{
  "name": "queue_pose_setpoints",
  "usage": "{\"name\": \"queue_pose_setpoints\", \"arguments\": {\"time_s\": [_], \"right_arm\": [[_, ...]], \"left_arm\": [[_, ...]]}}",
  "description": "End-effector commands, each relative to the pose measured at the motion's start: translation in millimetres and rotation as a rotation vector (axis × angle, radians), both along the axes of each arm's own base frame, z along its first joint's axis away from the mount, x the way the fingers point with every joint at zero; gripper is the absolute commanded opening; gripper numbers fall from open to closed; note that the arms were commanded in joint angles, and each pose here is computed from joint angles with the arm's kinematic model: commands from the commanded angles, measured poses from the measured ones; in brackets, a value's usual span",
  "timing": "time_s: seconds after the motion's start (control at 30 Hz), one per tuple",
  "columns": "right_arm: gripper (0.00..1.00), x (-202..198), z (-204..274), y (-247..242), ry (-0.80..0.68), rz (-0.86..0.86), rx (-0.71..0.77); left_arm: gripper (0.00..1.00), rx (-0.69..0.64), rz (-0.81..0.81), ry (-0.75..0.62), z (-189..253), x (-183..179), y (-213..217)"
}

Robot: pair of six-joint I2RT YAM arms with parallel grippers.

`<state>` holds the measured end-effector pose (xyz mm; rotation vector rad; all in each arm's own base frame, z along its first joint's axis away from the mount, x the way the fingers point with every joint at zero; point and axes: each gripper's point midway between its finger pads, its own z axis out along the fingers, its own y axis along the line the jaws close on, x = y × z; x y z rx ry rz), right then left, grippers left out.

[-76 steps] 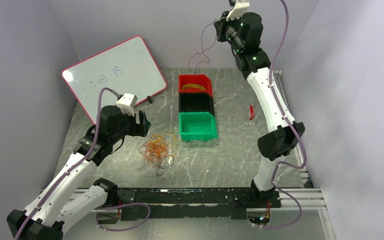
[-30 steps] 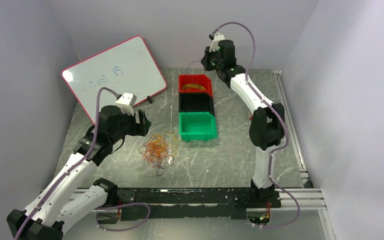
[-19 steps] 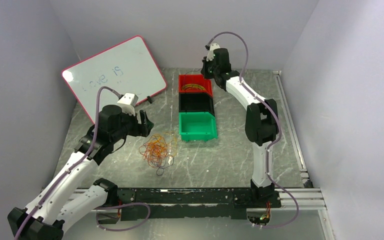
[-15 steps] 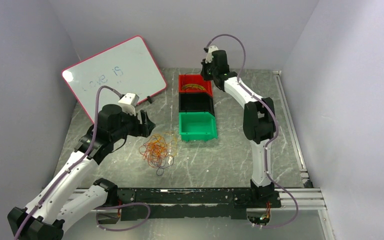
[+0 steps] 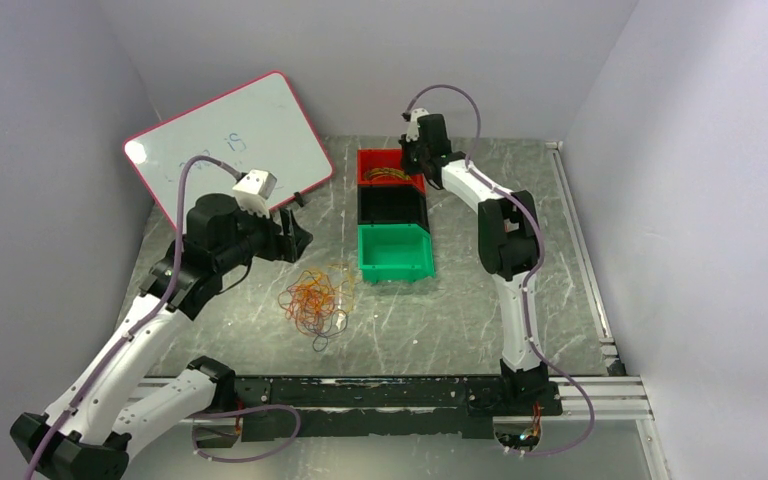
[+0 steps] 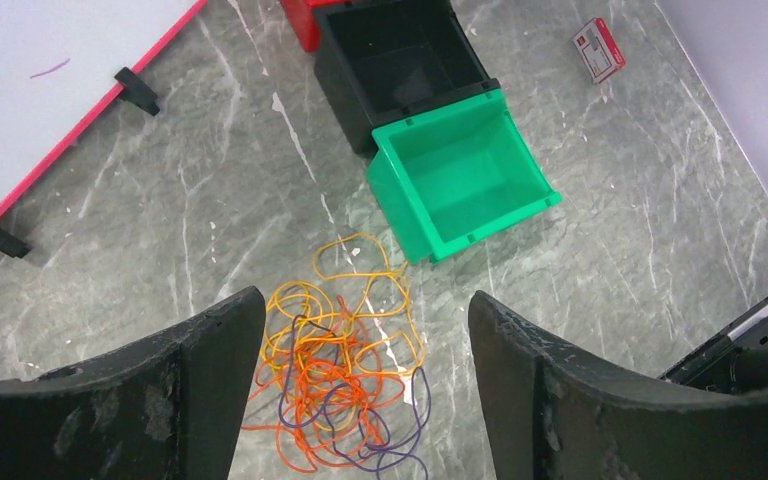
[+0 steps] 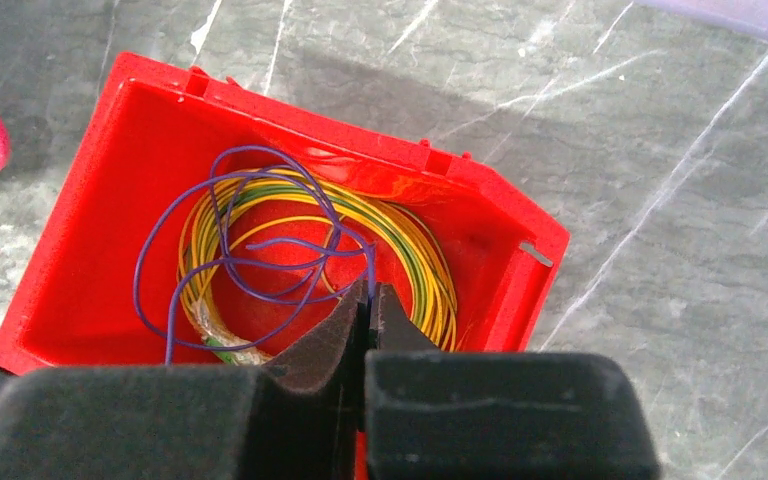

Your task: Untangle the cables

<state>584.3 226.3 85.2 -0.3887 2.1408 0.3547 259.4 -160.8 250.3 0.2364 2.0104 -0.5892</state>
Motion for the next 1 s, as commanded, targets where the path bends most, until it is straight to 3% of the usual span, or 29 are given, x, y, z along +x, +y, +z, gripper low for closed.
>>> {"name": "queue_pose_setpoints", "arguments": {"time_s": [0.0,0.33,0.97], "right_arm": [[0.0,3,-8,0,0.015,0.004,-0.002],[0.0,16,-23,1,0.042,-0.008,-0.024],[0.44,17,57,-2,-0.081,-0.027,0.022]], "left_arm": [[0.79,0.019,-0.02,-0.014,13,-2,1],[0.79,0.008,0.016,0.01,8,4,1],[0.79,0.021,0.039,0.01,11,6,5]]}}
